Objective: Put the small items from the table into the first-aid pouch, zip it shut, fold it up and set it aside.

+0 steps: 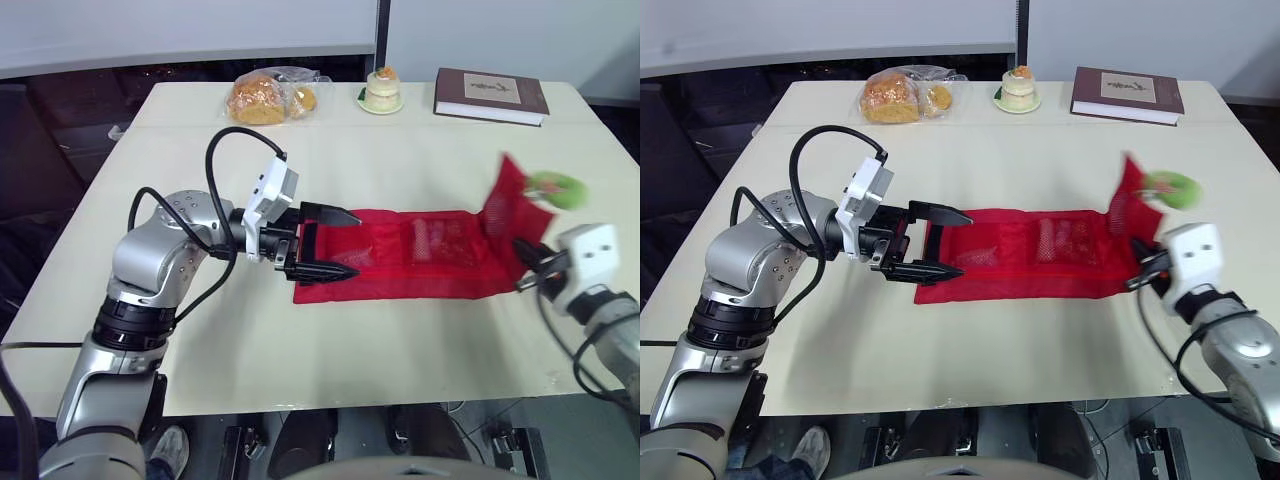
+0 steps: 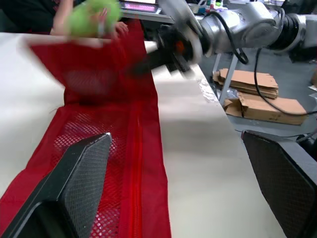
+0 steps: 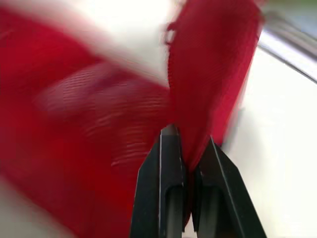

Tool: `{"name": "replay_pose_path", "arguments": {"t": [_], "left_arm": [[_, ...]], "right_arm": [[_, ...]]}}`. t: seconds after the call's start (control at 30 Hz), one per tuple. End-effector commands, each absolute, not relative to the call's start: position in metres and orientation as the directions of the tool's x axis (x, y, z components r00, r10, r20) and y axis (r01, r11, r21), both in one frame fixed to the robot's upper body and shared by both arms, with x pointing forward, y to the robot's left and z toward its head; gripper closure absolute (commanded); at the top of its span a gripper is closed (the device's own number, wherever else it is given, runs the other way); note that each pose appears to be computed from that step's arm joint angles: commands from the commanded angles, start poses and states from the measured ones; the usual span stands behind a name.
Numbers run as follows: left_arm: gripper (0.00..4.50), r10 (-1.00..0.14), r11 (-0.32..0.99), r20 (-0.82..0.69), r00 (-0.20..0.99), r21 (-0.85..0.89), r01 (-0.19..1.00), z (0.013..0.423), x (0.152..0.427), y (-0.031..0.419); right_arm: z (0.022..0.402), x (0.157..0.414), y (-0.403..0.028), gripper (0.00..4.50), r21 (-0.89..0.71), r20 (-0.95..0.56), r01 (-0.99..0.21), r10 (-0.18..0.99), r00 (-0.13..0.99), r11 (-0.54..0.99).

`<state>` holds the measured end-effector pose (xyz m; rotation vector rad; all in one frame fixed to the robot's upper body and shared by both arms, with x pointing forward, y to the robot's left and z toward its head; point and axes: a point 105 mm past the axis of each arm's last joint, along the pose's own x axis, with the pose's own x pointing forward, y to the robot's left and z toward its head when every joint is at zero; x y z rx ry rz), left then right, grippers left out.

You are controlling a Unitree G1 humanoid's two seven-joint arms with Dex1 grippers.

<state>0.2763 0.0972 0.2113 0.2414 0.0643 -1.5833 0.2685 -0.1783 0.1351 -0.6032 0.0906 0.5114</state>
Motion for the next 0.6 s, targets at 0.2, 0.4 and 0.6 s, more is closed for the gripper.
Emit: {"name": "replay_pose_path", "arguments": {"t": [0.2, 0.4, 0.6], "left_arm": [[0.00, -0.982, -0.034, -0.191, -0.004, 0.156, 0.987, 0.219, 0.276, 0.099], [0.00, -0.981, -0.027, -0.192, 0.003, 0.152, 0.988, 0.217, 0.276, 0.101], [0.00, -0.981, -0.027, -0.194, 0.002, 0.147, 0.989, 0.215, 0.275, 0.101]], "right_arm": [[0.095, 0.252, -0.161, 4.49, -0.749, -0.438, -0.617, 0.519, 0.734, 0.240], [0.098, 0.254, -0.162, 4.49, -0.752, -0.413, -0.602, 0.520, 0.747, 0.267], [0.107, 0.256, -0.156, 4.49, -0.684, -0.348, -0.593, 0.524, 0.777, 0.426]]}}
